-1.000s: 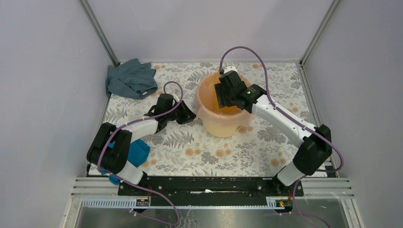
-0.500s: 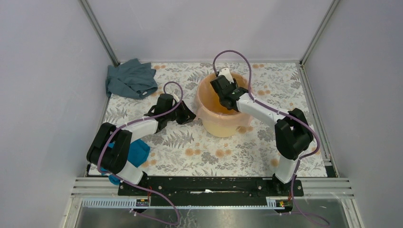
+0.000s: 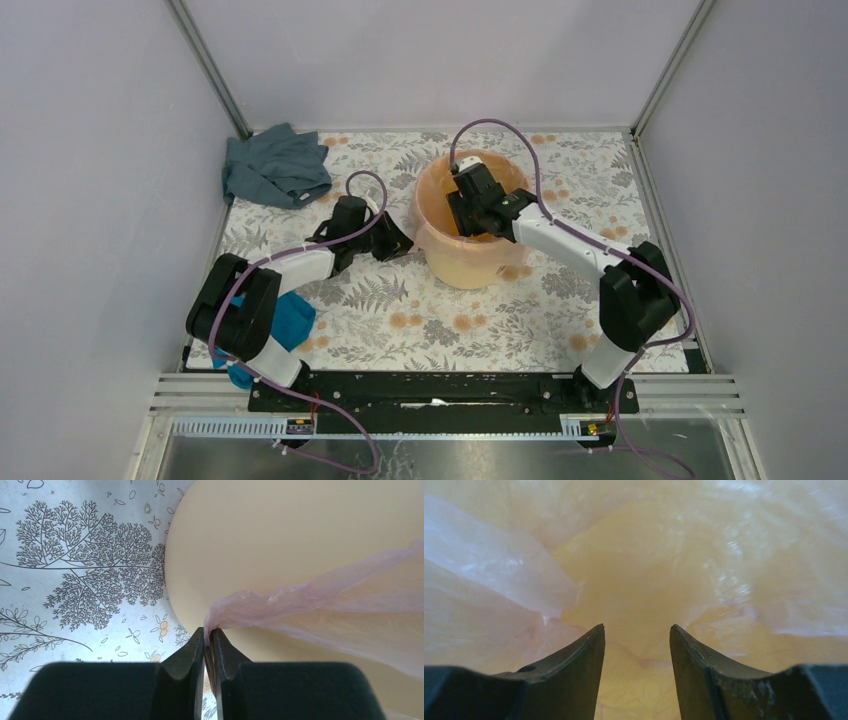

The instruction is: Put the trash bags into the trash bin

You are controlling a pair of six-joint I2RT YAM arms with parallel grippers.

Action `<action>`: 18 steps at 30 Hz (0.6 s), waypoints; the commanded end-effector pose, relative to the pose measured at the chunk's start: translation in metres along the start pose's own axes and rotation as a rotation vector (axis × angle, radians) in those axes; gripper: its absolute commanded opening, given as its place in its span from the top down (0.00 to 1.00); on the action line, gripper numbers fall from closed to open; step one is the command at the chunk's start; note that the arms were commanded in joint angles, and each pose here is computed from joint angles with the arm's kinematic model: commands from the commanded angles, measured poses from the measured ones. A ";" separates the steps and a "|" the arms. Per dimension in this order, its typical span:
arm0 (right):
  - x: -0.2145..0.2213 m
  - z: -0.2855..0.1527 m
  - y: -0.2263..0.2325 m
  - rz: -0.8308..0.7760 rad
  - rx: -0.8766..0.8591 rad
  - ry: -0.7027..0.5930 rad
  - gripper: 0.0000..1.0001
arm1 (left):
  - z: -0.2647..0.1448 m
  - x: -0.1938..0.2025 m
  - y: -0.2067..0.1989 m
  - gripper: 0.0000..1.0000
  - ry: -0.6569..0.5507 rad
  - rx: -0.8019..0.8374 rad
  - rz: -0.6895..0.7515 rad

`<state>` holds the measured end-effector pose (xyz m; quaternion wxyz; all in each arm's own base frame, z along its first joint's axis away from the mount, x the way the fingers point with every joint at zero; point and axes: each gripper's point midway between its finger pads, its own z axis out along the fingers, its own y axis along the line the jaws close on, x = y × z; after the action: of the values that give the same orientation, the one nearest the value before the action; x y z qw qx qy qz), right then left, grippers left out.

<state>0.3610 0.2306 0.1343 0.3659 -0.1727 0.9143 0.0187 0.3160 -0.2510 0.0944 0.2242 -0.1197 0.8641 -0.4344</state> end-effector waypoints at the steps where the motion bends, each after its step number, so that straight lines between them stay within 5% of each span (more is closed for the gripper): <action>1: 0.038 0.014 0.020 -0.029 -0.087 0.141 0.42 | 0.004 -0.012 -0.022 0.86 -0.022 0.069 0.037; 18: 0.106 0.092 0.034 -0.034 -0.064 0.296 0.40 | 0.002 -0.012 -0.024 0.84 -0.027 0.068 0.040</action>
<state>0.3457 0.2415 0.0149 0.2361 -0.2060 0.9496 0.0074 0.3150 -0.2528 0.0909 0.2187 -0.1185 0.8654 -0.4350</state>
